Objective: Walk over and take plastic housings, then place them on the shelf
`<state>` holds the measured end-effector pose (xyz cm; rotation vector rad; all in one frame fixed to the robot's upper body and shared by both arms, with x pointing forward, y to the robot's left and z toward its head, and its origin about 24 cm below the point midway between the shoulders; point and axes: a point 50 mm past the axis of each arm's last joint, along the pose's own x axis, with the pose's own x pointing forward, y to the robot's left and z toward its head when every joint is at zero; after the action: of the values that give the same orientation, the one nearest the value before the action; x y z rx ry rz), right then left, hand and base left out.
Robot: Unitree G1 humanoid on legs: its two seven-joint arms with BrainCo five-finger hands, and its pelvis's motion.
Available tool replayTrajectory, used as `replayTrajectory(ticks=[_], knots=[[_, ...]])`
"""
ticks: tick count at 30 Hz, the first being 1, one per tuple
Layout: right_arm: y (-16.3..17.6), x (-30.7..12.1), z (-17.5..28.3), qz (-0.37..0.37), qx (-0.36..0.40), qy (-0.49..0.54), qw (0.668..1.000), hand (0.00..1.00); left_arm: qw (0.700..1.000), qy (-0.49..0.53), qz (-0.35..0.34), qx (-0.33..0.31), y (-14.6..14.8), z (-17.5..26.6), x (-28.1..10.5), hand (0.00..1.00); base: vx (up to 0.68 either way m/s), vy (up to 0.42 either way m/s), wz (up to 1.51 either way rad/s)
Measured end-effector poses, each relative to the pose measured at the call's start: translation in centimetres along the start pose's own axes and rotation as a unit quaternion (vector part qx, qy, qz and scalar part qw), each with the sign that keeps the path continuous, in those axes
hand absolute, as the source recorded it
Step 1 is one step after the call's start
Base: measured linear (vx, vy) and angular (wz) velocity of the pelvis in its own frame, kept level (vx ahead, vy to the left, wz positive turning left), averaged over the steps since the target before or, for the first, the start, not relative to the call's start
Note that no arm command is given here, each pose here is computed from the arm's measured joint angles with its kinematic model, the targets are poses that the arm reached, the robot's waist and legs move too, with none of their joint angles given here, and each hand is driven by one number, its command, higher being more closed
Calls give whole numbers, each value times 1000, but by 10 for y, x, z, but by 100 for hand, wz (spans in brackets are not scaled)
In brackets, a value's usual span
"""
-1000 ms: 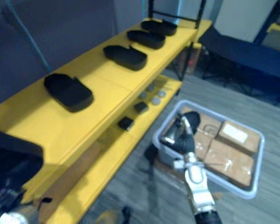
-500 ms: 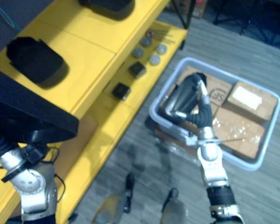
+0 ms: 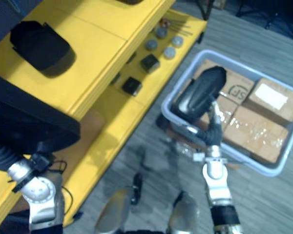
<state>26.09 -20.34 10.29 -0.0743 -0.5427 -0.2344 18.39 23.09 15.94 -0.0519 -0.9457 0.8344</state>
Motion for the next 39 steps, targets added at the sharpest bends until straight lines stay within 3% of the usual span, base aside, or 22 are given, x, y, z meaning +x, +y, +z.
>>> replayTrajectory(ticks=[8,14,17,23,28,33,39], knots=[[-5,4,12,-32,17,-25,999,0,998,-54,-8,35,17,26,11,100,201,40,5],[-13,20,21,19,-15,-53,998,0,997,-46,-11,54,14,20,22,100,241,-136,45],[-7,28,26,76,9,-62,995,0,998,-3,-6,69,15,9,14,100,220,-352,55],[37,31,37,187,144,-60,970,0,998,39,-39,29,-7,2,-1,100,96,-166,73],[109,8,47,323,235,-59,915,0,998,46,-16,46,-5,0,-7,100,-13,-46,44],[158,11,65,392,273,-83,875,0,992,56,-31,112,3,-3,-11,100,-71,-10,70],[180,7,58,390,235,-53,889,0,979,63,-44,191,37,5,-8,100,1,16,57]])
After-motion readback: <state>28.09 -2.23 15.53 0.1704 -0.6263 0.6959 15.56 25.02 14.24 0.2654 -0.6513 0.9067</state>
